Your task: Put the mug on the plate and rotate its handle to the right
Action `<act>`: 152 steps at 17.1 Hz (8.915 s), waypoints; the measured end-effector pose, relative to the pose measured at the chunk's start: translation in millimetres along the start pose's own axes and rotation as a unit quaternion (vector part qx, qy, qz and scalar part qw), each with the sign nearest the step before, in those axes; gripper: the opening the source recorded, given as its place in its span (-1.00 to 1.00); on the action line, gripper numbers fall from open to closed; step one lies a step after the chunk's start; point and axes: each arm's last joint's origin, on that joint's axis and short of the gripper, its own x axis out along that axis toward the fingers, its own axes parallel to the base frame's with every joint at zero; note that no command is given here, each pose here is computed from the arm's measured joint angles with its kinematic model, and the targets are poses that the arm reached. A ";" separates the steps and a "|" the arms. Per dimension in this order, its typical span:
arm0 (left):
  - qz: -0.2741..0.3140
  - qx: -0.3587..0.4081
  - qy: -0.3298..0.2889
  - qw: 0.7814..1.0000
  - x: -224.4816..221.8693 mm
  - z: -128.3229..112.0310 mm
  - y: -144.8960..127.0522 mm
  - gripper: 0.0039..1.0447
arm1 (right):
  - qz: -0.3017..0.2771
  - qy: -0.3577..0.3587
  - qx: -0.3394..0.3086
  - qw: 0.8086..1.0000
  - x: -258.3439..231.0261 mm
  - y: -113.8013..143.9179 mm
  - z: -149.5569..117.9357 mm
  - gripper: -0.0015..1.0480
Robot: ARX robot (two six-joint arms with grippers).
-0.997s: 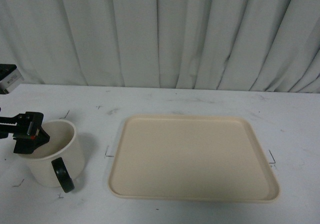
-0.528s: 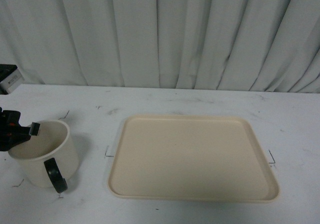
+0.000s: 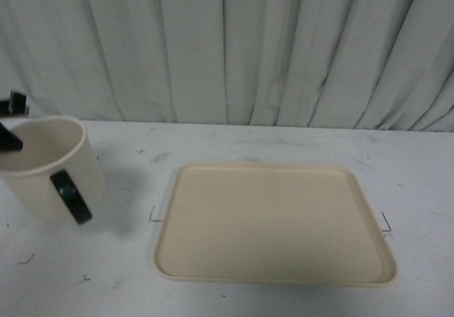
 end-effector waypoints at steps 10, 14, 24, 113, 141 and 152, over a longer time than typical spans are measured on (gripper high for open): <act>-0.091 0.030 -0.029 0.995 -20.5 27.2 -122.7 -0.94 | 0.000 0.000 0.000 1.000 0.0 0.0 0.0 0.87; -0.095 0.081 0.051 0.991 49.4 -2.2 -197.8 -0.94 | 0.000 0.000 0.000 1.000 0.0 0.0 0.0 0.87; -0.049 0.031 0.054 0.997 90.1 -8.6 -168.7 -0.94 | 0.000 0.000 0.000 1.000 0.0 0.0 0.0 0.87; 0.032 0.043 -0.403 0.914 -135.0 -184.7 -20.4 0.88 | 0.089 0.181 0.131 0.971 249.5 107.4 40.0 0.87; 0.032 0.043 -0.403 0.914 -135.0 -184.6 -20.5 0.88 | 0.093 0.454 0.180 0.868 268.7 208.8 -59.5 -0.23; 0.032 0.043 -0.403 0.914 -135.0 -184.7 -20.4 0.88 | 0.110 0.402 0.149 0.897 271.9 147.5 -13.0 -0.94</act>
